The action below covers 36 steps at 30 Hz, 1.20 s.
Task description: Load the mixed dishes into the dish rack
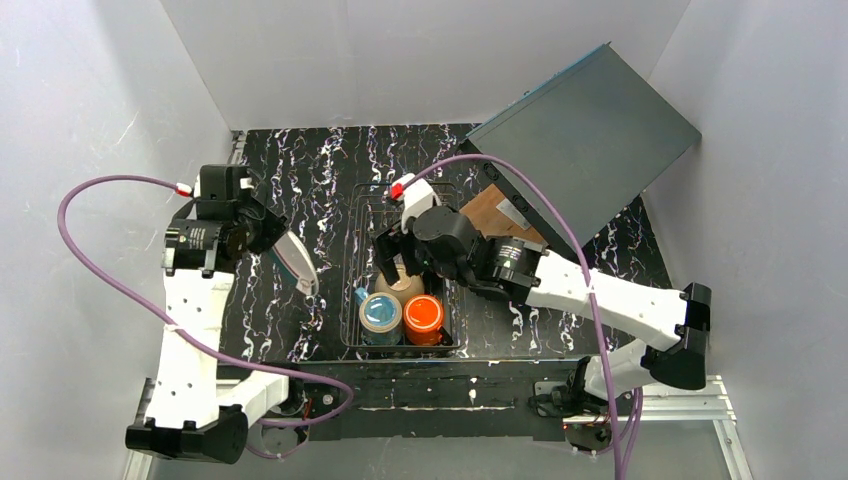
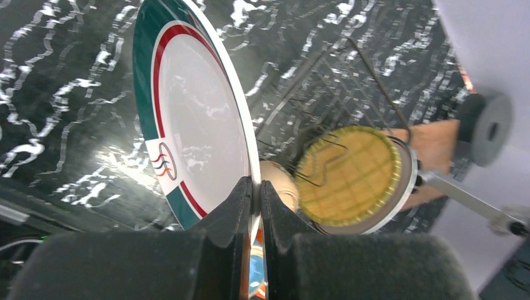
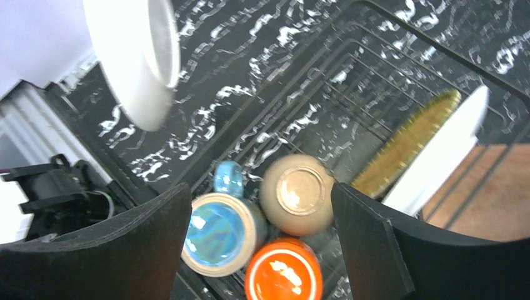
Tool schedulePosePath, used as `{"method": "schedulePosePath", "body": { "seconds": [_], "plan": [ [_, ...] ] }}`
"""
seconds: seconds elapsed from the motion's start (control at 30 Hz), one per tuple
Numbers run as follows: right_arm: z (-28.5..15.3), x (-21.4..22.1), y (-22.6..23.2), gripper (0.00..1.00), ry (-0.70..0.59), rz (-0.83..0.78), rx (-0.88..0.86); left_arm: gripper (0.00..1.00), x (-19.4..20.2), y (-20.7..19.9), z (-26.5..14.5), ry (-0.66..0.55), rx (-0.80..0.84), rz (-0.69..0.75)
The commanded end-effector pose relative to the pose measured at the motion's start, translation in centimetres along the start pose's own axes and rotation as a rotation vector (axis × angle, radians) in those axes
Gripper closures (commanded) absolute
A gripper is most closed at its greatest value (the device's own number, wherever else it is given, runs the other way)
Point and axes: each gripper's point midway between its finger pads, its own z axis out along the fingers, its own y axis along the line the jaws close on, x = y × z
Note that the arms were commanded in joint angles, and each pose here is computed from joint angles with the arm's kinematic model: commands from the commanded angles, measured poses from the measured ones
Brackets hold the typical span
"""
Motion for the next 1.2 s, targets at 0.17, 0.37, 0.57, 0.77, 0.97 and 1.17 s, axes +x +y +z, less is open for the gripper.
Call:
{"method": "schedulePosePath", "body": {
  "seconds": [0.17,0.37,0.57,0.77,0.97,1.17],
  "plan": [
    [0.0,-4.6,6.5,0.10,-0.195,-0.109,-0.157,1.00,-1.5,-5.5,-4.3,0.010,0.250,-0.125],
    [1.2,-5.0,8.5,0.09,-0.233,-0.179,-0.179,1.00,-0.7,-6.8,-5.0,0.068,0.314,-0.147],
    [2.8,-4.5,8.4,0.08,-0.233,-0.207,-0.123,1.00,0.0,-7.9,-5.6,0.124,0.373,-0.157],
    [3.8,-4.6,7.2,0.13,-0.266,-0.247,0.001,1.00,1.2,-8.8,-5.9,0.200,0.420,-0.205],
    [4.3,-5.6,6.2,0.24,-0.330,-0.248,0.078,1.00,0.8,-8.4,-7.0,0.176,0.423,-0.206],
    [5.3,-5.5,5.9,0.30,-0.335,-0.275,0.117,1.00,1.4,-8.6,-7.5,0.210,0.440,-0.206]
  ]
}}
